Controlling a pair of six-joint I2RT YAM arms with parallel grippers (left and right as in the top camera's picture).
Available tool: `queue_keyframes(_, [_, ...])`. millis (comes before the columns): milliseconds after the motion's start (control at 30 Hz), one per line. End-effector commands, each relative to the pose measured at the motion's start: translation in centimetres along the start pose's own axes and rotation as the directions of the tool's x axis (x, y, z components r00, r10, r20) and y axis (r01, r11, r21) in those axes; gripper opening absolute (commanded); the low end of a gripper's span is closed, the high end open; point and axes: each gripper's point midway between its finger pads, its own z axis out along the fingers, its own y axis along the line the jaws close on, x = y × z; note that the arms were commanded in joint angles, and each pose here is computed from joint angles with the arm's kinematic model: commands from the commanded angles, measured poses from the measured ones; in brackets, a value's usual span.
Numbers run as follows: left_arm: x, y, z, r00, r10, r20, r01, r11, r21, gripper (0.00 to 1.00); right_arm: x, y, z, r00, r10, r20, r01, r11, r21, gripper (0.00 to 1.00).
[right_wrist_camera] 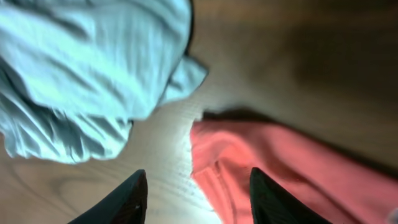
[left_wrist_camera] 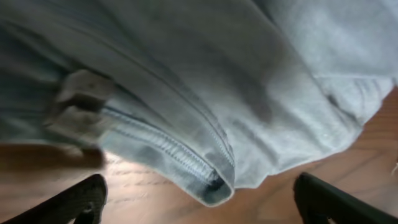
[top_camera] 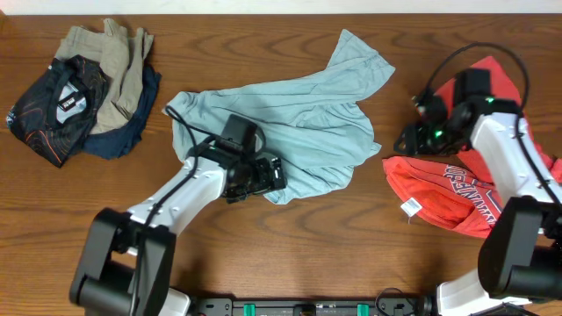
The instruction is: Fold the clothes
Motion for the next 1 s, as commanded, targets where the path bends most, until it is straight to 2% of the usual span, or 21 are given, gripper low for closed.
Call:
queue_keyframes(0, [0.9,0.4,1.5,0.999,-0.034,-0.038,0.033,0.999,-0.027,0.84,2.2,0.9,1.6,0.998,-0.024,-0.056,0.023,1.0,-0.01,0.51])
queue_keyframes(67, [1.4,0.4,2.1,0.998,-0.029,-0.056,0.027,0.999,-0.036,0.68,3.4,0.9,2.5,0.996,-0.017,-0.083,0.016,1.0,-0.014,0.5])
queue_keyframes(167, [1.9,0.5,2.7,0.997,-0.022,-0.078,0.018,0.999,-0.049,0.5,5.3,0.0,3.5,0.992,0.025,-0.127,-0.022,1.0,0.019,0.5])
queue_keyframes(233, [2.1,0.6,2.9,0.996,-0.023,-0.084,0.018,0.998,-0.056,0.24,6.6,-2.1,4.1,0.984,0.096,-0.147,-0.077,0.988,0.132,0.49])
queue_keyframes(267, [2.2,0.8,2.9,0.996,-0.026,-0.088,0.02,0.998,-0.063,0.19,7.1,-3.2,4.2,0.98,0.133,-0.15,-0.103,0.976,0.193,0.49])
queue_keyframes(300, [2.3,1.1,2.8,0.995,-0.026,-0.093,0.019,0.997,-0.076,0.07,7.8,-4.6,4.1,0.972,0.187,-0.144,-0.142,0.951,0.277,0.49])
queue_keyframes(367, [2.8,2.5,2.5,0.993,-0.041,-0.111,0.026,0.991,-0.134,0.06,8.7,-7.2,3.6,0.957,0.263,-0.118,-0.195,0.892,0.409,0.52])
queue_keyframes(467, [3.6,6.9,1.1,0.988,-0.11,-0.112,0.068,0.944,-0.323,0.06,9.9,-11.5,1.6,0.932,0.357,-0.053,-0.257,0.761,0.596,0.55])
queue_keyframes(533, [3.6,10.3,-0.4,0.984,-0.153,-0.09,0.096,0.885,-0.456,0.06,10.7,-14.0,0.1,0.913,0.407,-0.009,-0.297,0.68,0.671,0.55])
queue_keyframes(600, [3.2,12.8,-1.8,0.981,-0.178,-0.073,0.114,0.844,-0.523,0.06,11.3,-16.1,-1.1,0.876,0.479,0.062,-0.381,0.606,0.698,0.56])
queue_keyframes(667, [2.2,14.9,-2.8,0.976,-0.213,-0.046,0.155,0.83,-0.535,0.06,11.6,-18.3,-2.2,0.833,0.536,0.137,-0.467,0.549,0.693,0.56])
queue_keyframes(867, [-2.7,19.9,-6.4,0.914,-0.383,0.135,0.4,0.792,-0.46,0.06,12.2,-23.8,-6.7,0.699,0.644,0.311,-0.653,0.398,0.644,0.56])
queue_keyframes(967, [-4.3,21.5,-8.6,0.868,-0.457,0.193,0.494,0.766,-0.412,0.06,12.0,-25.2,-8.8,0.641,0.68,0.357,-0.718,0.366,0.592,0.57])
